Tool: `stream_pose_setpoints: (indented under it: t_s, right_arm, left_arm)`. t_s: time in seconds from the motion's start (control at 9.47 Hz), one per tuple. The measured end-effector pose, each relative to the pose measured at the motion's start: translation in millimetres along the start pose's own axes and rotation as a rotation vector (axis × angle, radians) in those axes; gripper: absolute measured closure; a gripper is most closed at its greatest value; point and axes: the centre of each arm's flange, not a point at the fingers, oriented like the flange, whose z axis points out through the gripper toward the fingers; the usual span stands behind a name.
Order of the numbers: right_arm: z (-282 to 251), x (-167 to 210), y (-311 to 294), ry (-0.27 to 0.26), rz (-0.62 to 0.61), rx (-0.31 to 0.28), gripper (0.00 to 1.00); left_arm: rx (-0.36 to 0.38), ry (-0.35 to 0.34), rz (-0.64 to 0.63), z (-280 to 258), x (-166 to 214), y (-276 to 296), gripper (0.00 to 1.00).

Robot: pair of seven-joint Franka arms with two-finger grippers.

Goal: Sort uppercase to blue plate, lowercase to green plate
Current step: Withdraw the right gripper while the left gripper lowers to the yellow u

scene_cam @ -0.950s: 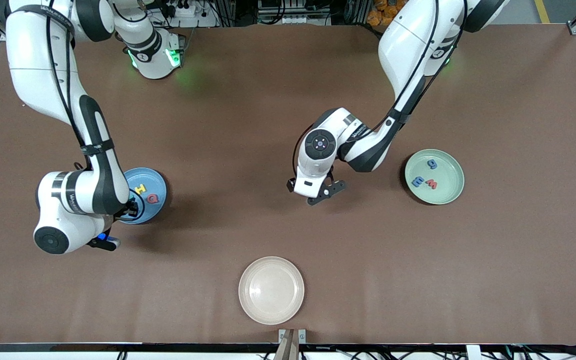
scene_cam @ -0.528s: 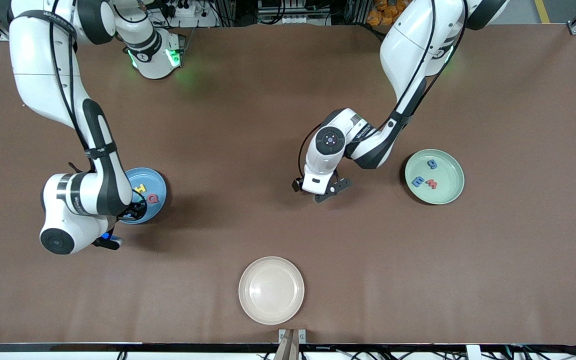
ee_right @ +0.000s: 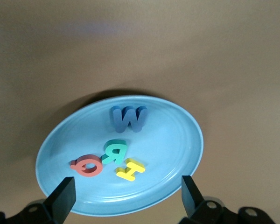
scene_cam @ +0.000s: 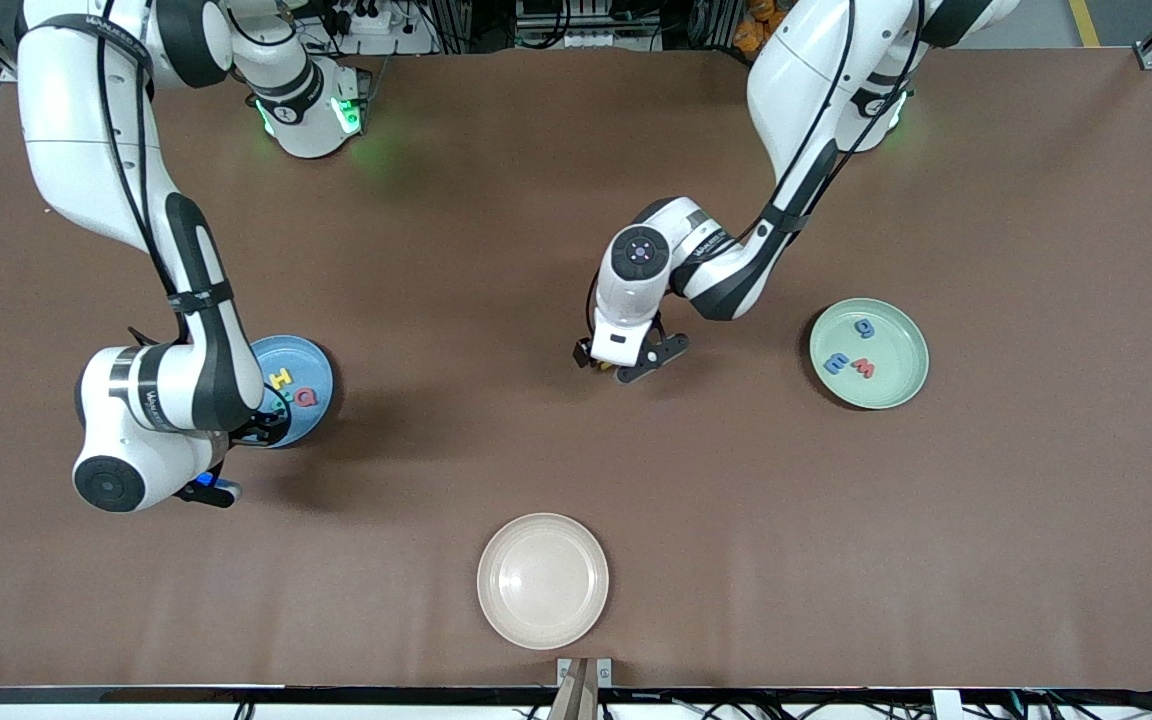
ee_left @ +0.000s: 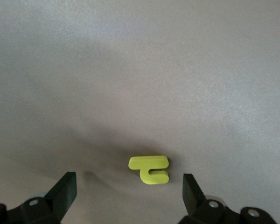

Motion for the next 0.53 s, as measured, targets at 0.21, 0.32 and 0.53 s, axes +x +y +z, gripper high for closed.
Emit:
stream_pose_setpoints:
  t_s: [0.21, 0.32, 0.53]
  right_arm:
    - [-9.6, 1.8, 3.3, 0.034, -0.009, -0.04, 0.0]
    - [-16.6, 3.5, 7.3, 0.049, -0.019, -0.042, 0.0]
    - [-43.0, 5.9, 22.5, 0.101, -0.011, -0.027, 0.0]
  left_arm:
    - [-0.001, 0.022, -0.001, -1.4, 1.8, 1.1, 0.0]
    - [-0.002, 0.024, -0.004, -1.9, 4.1, 1.0, 0.0]
    - [-0.003, 0.026, -0.01, -0.8, 7.7, 1.7, 0.0]
